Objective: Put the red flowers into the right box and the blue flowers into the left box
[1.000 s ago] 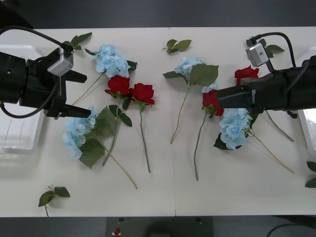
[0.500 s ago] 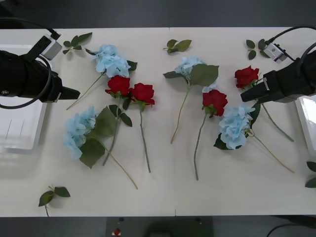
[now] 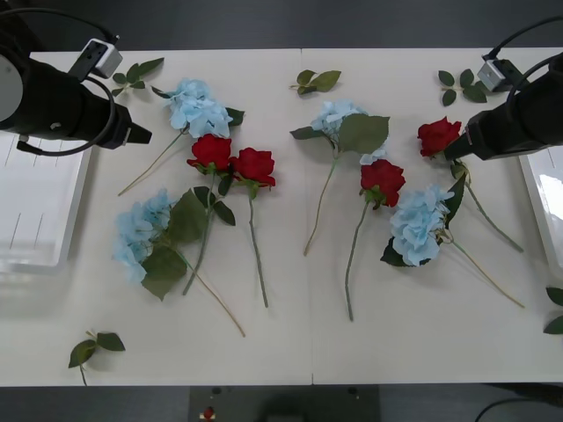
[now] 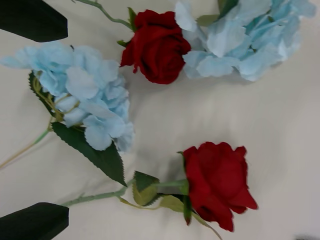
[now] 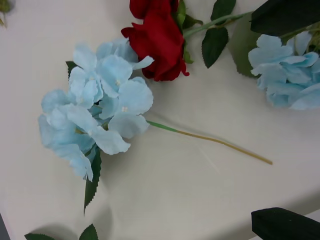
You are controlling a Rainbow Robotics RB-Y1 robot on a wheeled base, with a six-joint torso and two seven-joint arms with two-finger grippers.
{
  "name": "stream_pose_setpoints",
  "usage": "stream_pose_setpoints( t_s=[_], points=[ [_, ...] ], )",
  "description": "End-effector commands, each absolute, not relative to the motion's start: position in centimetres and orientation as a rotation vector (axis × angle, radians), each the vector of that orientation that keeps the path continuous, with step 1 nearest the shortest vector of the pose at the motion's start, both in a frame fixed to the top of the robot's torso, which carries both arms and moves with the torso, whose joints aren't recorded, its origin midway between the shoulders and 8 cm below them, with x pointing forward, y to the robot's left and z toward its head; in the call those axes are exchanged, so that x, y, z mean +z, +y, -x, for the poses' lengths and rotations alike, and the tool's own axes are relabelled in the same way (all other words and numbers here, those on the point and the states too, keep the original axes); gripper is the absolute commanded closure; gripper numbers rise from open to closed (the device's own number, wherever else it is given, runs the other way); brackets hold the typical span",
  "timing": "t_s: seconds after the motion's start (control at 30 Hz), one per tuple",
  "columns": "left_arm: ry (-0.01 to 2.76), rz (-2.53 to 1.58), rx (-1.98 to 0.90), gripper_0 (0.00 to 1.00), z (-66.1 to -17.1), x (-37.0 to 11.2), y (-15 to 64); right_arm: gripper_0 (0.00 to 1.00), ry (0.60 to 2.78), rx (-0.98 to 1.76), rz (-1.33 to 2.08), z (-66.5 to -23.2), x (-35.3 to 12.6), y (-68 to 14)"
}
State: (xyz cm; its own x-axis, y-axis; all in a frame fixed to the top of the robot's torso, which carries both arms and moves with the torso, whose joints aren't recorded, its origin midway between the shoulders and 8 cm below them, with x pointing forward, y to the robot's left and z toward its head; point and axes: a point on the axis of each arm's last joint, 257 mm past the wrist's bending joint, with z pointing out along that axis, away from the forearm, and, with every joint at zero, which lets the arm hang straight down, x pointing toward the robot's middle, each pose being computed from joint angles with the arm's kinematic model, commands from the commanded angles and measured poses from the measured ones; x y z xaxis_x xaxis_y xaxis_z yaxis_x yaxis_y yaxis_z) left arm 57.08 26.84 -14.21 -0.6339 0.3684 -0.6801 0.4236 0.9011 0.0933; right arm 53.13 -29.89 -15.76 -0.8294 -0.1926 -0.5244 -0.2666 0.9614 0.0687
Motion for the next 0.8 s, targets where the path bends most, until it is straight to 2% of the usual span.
stream_pose_setpoints(
  t_s=[0.03,0.33,0.8],
  points=[
    [2.289,-0.547,-0.04,0.0,-60.1,-12.7,27.5,0.06,2.492,0.083,0.368,-55.5,-15.0,-30.1],
    [2.376,-0.529,0.048,0.0,-62.8,-15.1,28.6,0.06,2.437,-0.023,0.391,-58.4,-18.1,-30.6],
    [2.384,-0.519,0.097,0.0,-66.2,-18.4,26.0,0.06,2.412,-0.09,0.375,-62.1,-20.9,-30.8]
  ],
)
